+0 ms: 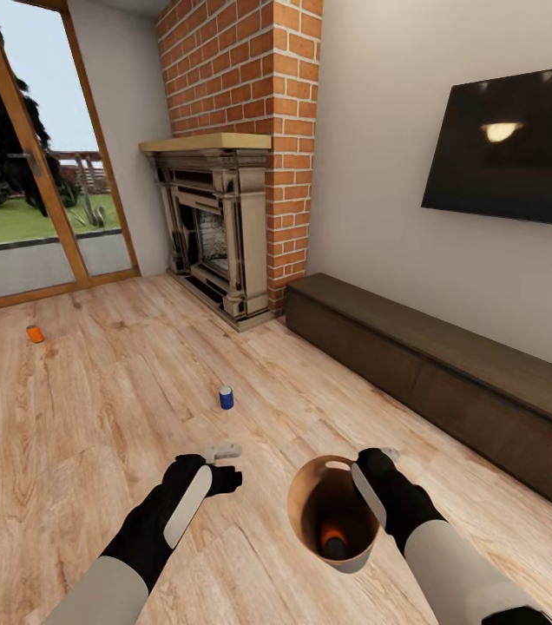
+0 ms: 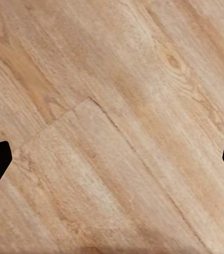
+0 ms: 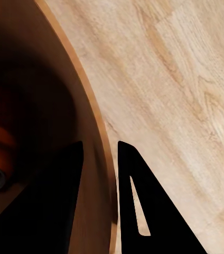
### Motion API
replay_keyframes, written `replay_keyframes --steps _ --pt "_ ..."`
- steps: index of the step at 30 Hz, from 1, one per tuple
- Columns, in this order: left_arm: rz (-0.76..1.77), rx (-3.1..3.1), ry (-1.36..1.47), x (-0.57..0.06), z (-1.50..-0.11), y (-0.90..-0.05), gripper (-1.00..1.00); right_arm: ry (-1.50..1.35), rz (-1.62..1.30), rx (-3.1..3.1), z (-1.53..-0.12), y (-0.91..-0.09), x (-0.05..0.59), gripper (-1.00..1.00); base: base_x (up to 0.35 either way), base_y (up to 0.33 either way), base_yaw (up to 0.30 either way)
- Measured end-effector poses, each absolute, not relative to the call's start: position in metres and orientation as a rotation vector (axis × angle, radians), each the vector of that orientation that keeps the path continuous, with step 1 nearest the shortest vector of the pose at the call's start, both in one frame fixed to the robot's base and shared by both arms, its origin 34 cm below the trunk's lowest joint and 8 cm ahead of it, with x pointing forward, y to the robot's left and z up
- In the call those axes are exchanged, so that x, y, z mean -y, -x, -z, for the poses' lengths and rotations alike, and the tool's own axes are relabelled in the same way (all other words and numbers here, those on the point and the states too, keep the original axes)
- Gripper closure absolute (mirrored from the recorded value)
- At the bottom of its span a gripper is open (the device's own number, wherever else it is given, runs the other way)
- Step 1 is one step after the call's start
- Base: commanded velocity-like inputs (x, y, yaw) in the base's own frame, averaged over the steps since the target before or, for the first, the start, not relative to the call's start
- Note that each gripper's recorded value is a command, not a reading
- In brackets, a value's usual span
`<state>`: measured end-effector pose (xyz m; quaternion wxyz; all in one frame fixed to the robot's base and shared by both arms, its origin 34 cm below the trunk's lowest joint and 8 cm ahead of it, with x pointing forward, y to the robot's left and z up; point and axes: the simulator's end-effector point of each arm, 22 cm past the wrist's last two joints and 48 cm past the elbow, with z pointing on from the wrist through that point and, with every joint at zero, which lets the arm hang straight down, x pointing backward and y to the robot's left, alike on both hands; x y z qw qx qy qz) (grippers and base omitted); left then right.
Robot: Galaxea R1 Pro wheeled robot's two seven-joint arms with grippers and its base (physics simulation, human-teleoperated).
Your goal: Put the three can of soda from the living room inside the tash can in the kitchen.
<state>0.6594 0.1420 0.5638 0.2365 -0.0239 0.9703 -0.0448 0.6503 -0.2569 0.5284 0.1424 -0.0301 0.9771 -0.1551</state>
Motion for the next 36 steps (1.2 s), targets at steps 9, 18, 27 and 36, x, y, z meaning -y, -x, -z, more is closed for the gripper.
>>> replay_keyframes --steps 9,18,27,36 --pt "0.1 -2.685 0.069 -0.145 -0.555 -0.653 -1.0 0.065 0.402 -2.813 -0.532 -0.656 0.258 1.0 0.0 0.0 0.0" --pt "0.053 -2.791 0.064 -0.151 -0.52 -0.626 -1.0 0.054 0.021 -2.853 -0.522 -0.656 0.253 1.0 0.0 0.0 0.0" --pt "-0.04 -2.8 0.08 -0.166 -0.517 -0.624 -1.0 0.064 -0.081 -2.854 -0.522 -0.655 0.246 1.0 0.0 0.0 0.0" --pt "-0.071 -2.798 0.087 -0.171 -0.518 -0.624 -1.0 0.064 -0.079 -2.854 -0.523 -0.655 0.247 1.0 0.0 0.0 0.0"
